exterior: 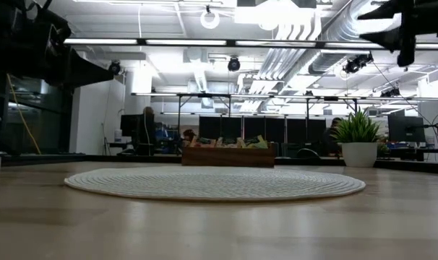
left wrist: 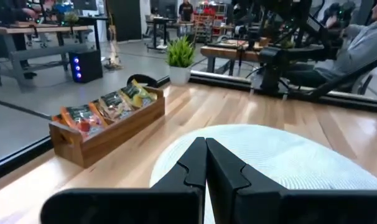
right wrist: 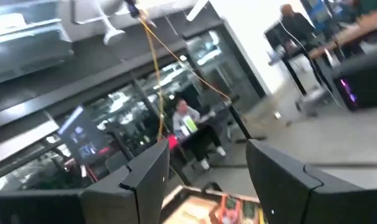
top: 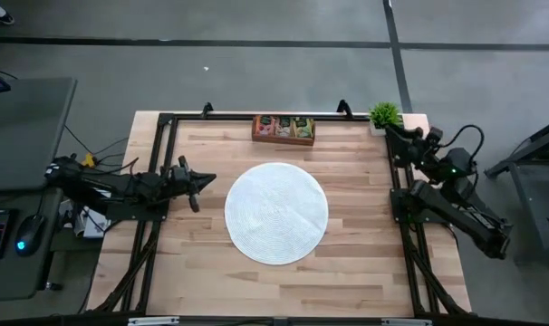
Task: Pick & Place Tea
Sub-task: Return to Home Position
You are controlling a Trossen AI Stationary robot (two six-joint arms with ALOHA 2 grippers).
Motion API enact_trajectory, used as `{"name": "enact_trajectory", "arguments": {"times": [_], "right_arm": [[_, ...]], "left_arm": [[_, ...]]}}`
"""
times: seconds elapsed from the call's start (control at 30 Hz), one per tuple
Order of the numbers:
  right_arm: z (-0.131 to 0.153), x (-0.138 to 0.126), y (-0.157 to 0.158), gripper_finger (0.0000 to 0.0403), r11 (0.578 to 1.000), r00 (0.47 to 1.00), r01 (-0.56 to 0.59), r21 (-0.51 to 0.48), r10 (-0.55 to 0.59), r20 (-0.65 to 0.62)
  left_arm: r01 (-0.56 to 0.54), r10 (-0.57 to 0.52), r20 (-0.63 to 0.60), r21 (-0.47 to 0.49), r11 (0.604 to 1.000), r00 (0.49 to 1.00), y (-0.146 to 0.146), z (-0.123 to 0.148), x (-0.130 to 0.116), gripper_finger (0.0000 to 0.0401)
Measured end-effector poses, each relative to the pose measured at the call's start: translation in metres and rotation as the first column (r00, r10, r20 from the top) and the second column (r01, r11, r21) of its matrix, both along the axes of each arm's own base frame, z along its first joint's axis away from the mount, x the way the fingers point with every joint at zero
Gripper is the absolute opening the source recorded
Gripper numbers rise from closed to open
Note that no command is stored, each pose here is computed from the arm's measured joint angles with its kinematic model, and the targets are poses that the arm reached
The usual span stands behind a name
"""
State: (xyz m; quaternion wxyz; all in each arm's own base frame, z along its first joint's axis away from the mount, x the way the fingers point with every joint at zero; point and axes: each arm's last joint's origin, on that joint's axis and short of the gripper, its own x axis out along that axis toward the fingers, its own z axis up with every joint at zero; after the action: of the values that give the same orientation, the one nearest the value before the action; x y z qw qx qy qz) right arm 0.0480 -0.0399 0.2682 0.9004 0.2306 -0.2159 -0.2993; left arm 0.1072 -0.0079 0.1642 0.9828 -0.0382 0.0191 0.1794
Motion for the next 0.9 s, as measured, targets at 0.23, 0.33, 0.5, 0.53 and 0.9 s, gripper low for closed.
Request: {"name": "enact_trajectory", "arguments": {"times": [0.23, 0.33, 0.5, 0.53, 0.9], "right_arm": [[-0.022, 0.016, -0.004, 0.0208, 0.981, 0.98, -0.144, -0.13, 0.16, 0.122], [-0.047, 0.023, -0.005, 0.0208, 0.964, 0.962, -0.154, -0.215, 0.196, 0.191], [-0.048, 0.024, -0.004, 0.0208, 0.957, 0.97, -0.171, -0.235, 0.205, 0.129], [-0.05, 0.026, -0.004, 0.0208, 0.951, 0.969, -0.199, -0.236, 0.227, 0.097], [-0.081, 0.037, -0.003, 0.0208, 0.884, 0.888, -0.45, -0.125, 0.428, -0.167]], "left_arm": [[-0.002, 0.002, -0.035, 0.001, 1.0, 0.999, 0.0, -0.004, 0.0, 0.0], [-0.052, 0.052, -0.031, 0.002, 0.999, 0.998, 0.001, -0.004, -0.001, 0.0], [-0.183, 0.183, -0.031, -0.019, 0.983, 0.983, 0.005, -0.005, -0.003, 0.0], [-0.2, 0.199, -0.034, -0.018, 0.98, 0.979, 0.005, -0.006, -0.003, 0.0], [-0.205, 0.207, -0.07, 0.027, 0.978, 0.976, 0.005, -0.008, -0.003, 0.0]]}}
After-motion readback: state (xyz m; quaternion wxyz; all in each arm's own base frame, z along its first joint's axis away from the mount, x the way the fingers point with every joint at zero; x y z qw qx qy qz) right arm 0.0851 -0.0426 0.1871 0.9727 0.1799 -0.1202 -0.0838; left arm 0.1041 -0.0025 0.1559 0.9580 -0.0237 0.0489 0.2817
